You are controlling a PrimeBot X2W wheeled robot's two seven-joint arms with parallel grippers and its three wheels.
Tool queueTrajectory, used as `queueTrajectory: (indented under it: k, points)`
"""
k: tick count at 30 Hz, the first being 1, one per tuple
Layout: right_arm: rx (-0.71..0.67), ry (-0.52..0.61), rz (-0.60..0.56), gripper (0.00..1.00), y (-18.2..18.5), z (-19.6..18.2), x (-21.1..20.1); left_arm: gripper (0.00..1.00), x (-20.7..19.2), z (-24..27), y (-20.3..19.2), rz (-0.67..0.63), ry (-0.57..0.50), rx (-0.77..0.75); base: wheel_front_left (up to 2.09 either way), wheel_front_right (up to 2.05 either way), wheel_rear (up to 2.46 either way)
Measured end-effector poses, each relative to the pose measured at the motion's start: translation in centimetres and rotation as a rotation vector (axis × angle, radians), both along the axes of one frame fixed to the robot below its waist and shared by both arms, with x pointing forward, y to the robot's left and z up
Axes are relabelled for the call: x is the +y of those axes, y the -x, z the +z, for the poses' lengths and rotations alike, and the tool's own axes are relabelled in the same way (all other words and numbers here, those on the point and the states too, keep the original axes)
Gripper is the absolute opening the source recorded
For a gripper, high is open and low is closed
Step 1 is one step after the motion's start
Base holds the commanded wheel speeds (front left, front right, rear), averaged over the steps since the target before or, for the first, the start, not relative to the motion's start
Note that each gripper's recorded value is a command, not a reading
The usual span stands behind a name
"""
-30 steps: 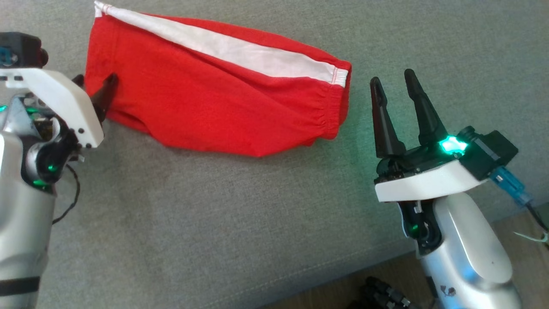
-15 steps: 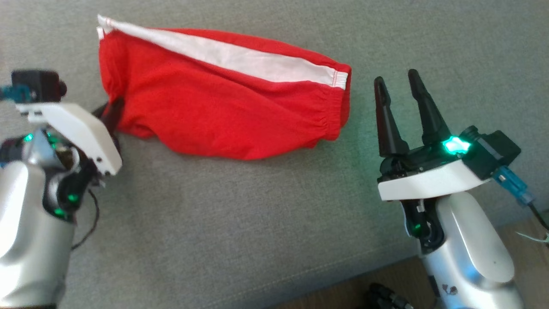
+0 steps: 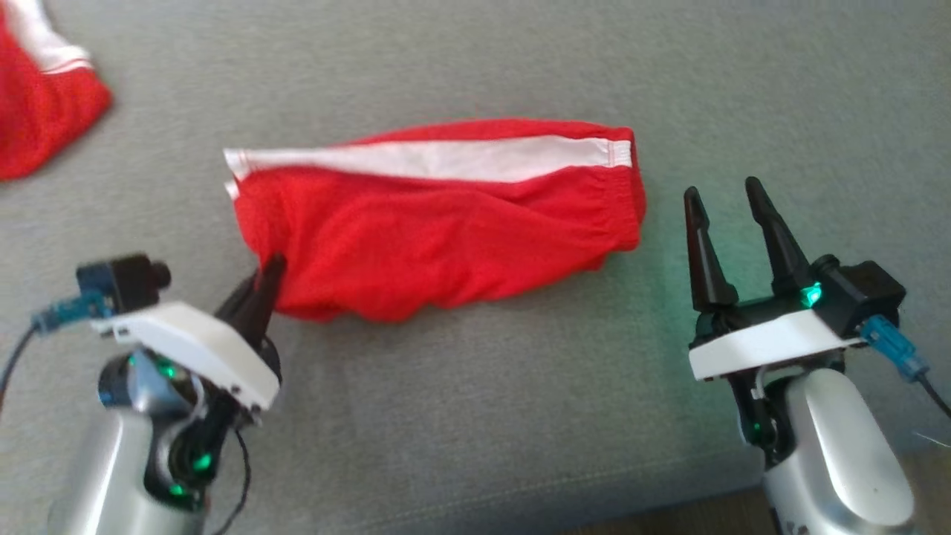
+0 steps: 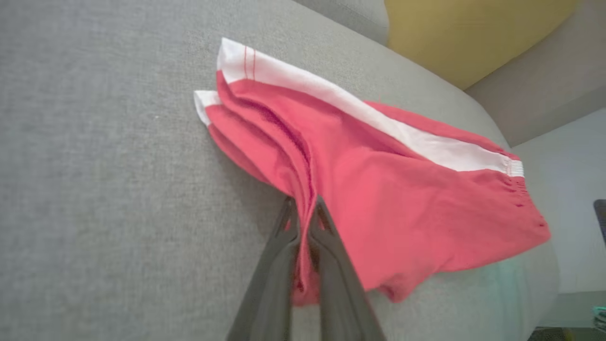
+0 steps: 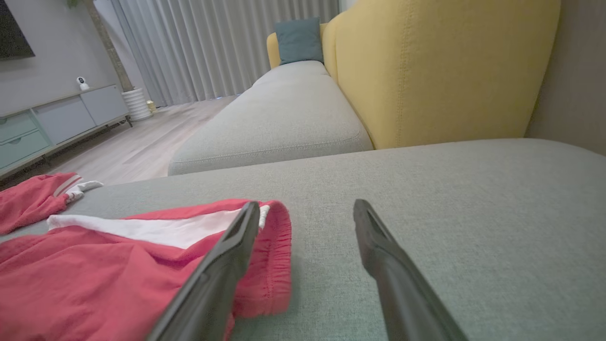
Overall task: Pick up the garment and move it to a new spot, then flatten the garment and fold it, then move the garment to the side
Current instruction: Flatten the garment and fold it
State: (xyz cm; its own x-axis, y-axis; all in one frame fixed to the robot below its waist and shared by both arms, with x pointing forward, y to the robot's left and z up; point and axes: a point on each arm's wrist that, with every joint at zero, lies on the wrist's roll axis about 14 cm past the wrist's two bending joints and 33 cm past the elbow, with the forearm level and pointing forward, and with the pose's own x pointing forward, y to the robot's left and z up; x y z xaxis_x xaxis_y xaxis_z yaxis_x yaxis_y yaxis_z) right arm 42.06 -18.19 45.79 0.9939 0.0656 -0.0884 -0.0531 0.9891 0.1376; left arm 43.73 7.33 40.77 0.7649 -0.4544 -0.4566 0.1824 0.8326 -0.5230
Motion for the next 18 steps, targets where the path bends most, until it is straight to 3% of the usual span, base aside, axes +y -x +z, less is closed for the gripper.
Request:
queueTrajectory:
  k: [10,12,13,18]
  points:
    - [0.076,0.017,0.09,1.0,0.3,-0.1,2.7,0.0,3.0,0.0,3.2,0.126,-0.004,0.0,0.0,0.0,0.0]
    - [0.095,0.028,0.106,1.0,0.3,-0.3,2.9,0.48,3.0,-0.1,3.3,0.142,0.0,-0.005,0.0,0.0,0.0]
    - [0.104,0.032,0.113,1.0,0.4,-0.4,3.0,1.0,3.0,0.0,3.3,0.152,-0.002,-0.017,0.0,0.0,0.0]
    - [0.143,0.043,0.144,1.0,0.6,-0.8,3.2,1.0,3.7,1.3,2.6,0.197,-0.03,-0.141,0.0,0.0,0.0]
